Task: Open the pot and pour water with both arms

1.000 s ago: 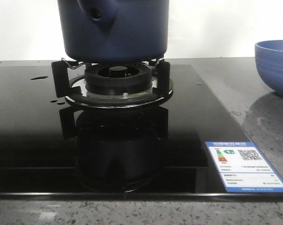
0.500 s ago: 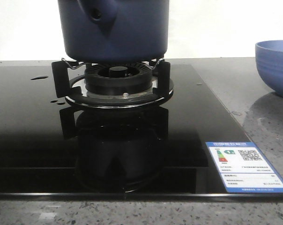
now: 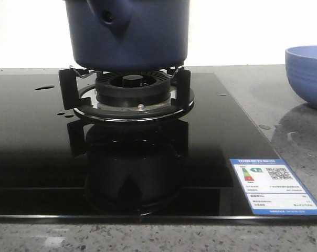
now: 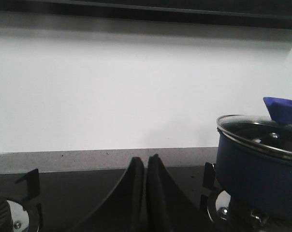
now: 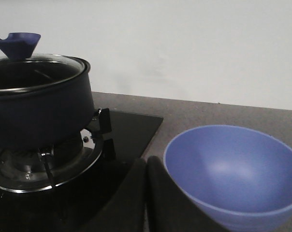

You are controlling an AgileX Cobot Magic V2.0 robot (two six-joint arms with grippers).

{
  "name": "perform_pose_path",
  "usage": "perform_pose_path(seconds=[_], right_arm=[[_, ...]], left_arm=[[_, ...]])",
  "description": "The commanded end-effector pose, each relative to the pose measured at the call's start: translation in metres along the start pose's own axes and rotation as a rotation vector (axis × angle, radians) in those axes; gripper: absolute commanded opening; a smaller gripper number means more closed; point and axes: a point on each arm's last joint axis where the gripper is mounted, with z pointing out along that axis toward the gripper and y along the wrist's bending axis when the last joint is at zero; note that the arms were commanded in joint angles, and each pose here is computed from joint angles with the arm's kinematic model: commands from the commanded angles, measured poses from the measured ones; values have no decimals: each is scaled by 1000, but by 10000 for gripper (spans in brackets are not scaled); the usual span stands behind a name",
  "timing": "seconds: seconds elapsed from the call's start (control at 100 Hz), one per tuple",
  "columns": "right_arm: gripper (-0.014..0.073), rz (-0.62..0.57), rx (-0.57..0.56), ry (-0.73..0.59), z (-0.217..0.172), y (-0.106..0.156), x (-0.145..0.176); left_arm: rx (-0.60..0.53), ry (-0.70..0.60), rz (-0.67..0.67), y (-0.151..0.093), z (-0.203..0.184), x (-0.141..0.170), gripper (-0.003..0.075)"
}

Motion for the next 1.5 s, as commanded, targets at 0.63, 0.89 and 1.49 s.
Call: perform_pose_path(seconds=[0.63,0.89,1.49], right_arm=[[-56,35,33,-33,-3,-2,4],[-56,35,33,-33,-3,-2,4],[-56,35,31,-32,-3,-1,4]], left_arm=[[-12,-66,-54,1,-12,3,-19],[-28,-45,56,3,-11,10,-19],[-225,59,-15,17,-34,115,-19]])
